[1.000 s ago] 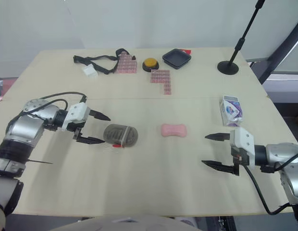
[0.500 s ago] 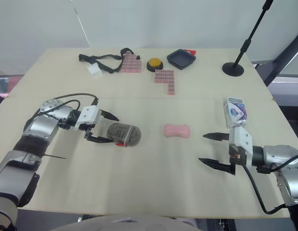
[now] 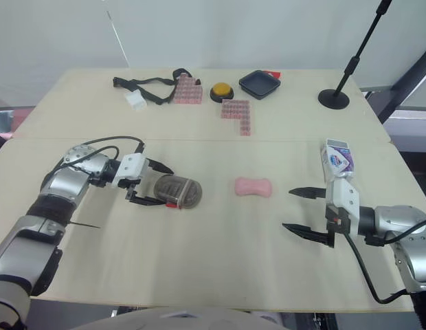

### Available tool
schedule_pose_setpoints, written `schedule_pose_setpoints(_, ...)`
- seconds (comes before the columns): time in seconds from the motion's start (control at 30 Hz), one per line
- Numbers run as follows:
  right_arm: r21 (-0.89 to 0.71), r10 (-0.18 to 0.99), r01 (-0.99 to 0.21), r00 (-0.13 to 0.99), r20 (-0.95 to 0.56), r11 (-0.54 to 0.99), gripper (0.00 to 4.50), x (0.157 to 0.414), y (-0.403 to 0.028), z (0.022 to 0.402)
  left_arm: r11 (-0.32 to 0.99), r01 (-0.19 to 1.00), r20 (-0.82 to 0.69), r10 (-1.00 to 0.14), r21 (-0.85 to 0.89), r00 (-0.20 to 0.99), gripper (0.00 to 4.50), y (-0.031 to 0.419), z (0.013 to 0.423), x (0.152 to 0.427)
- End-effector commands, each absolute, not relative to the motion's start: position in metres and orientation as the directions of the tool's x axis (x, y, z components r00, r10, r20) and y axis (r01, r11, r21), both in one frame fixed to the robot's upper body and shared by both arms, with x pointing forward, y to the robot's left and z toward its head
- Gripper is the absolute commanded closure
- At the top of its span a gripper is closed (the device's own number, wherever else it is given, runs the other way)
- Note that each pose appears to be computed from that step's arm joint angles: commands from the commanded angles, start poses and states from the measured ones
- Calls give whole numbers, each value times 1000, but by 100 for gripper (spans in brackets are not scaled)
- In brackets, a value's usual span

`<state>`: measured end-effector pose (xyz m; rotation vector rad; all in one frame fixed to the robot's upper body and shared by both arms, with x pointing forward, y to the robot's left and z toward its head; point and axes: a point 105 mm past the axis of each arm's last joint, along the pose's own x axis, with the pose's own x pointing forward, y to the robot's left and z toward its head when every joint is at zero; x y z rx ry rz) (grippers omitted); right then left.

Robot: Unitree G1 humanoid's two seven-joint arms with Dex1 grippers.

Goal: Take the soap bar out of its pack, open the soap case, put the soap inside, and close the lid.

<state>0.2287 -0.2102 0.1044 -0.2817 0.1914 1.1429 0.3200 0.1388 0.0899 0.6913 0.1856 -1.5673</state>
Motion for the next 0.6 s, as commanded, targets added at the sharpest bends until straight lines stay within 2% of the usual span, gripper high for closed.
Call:
schedule_pose_setpoints(0.03, -145, 871, -914, 404, -280, 378, 3, 230, -209, 111, -150, 946, -520, -854, 286, 22, 0, 139, 92, 317)
schedule_pose_setpoints(0.17, -142, 871, -916, 401, -284, 376, 3, 229, -208, 110, -166, 952, -521, -853, 258, -7, 0, 139, 90, 313)
schedule_pose_setpoints(0.6, -142, 866, -913, 409, -289, 384, 3, 230, -205, 111, -137, 955, -507, -862, 263, 16, 0, 135, 88, 316)
